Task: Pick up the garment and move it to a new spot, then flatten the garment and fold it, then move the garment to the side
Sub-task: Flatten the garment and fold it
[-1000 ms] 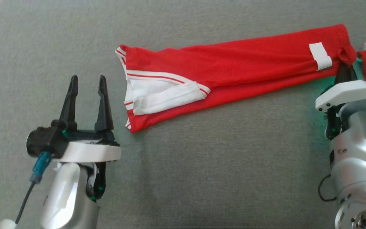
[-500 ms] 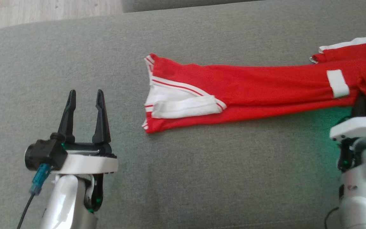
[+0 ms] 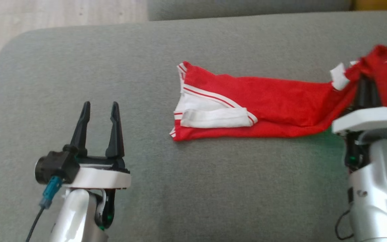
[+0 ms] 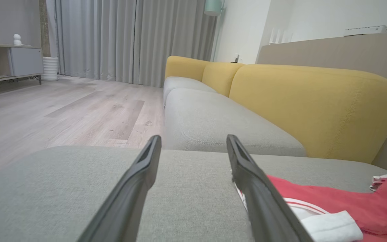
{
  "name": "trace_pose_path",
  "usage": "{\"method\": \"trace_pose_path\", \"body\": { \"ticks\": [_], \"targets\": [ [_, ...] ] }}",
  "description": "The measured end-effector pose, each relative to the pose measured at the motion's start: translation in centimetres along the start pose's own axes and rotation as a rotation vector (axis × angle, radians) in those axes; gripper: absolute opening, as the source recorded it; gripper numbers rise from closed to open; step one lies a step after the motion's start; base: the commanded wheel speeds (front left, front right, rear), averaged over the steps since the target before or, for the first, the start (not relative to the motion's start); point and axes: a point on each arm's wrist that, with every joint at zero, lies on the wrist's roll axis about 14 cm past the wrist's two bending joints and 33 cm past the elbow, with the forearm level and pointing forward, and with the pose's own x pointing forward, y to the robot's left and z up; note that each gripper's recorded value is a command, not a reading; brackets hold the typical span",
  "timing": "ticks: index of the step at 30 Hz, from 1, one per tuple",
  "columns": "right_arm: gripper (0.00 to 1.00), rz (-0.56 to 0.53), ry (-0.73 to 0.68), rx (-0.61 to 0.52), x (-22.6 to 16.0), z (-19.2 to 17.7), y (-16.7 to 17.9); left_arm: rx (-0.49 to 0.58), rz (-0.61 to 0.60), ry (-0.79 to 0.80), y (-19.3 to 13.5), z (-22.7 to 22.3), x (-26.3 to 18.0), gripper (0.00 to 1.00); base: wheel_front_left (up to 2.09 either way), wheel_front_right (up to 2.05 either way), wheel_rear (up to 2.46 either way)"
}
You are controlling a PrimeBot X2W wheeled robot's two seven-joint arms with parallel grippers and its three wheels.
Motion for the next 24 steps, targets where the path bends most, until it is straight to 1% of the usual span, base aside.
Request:
{"method": "trace_pose_path", "body": {
  "ticks": [4, 7, 10, 13, 16, 19, 22, 24],
  "targets": [
    [0.0, 0.171, -0.009, 0.005, 0.4, 0.6, 6.1, -0.001, 0.04, -0.006, 1.1, 0.5, -1.4, 1.0, 0.0, 0.0, 0.0],
    [0.0, 0.306, -0.006, 0.006, -0.1, 0.8, 10.9, 0.001, 0.072, -0.004, 2.0, 0.6, -2.8, 1.0, 0.0, 0.0, 0.0],
    [0.0, 0.435, 0.035, 0.012, -1.3, -0.4, 15.4, 0.002, 0.098, -0.01, 2.7, 1.0, -3.9, 1.0, 0.0, 0.0, 0.0],
    [0.0, 0.537, 0.087, 0.011, -2.6, -2.0, 18.8, 0.002, 0.132, -0.02, 3.5, 1.4, -4.9, 1.0, 0.0, 0.0, 0.0],
    [0.0, 0.609, 0.172, 0.027, -3.8, -4.4, 21.4, 0.0, 0.169, -0.024, 4.4, 1.6, -6.0, 1.0, 0.0, 0.0, 0.0],
    [0.0, 0.668, 0.257, -0.008, -5.1, -7.2, 23.1, 0.006, 0.193, -0.024, 5.1, 1.7, -6.9, 1.0, 0.0, 0.0, 0.0],
    [0.0, 0.71, 0.329, -0.058, -5.9, -9.7, 24.1, -0.002, 0.22, -0.021, 5.6, 1.7, -7.6, 1.0, 0.0, 0.0, 0.0],
    [0.0, 0.713, 0.365, -0.074, -5.9, -11.0, 24.2, -0.004, 0.238, -0.017, 6.1, 1.6, -7.9, 1.0, 0.0, 0.0, 0.0]
  ]
}}
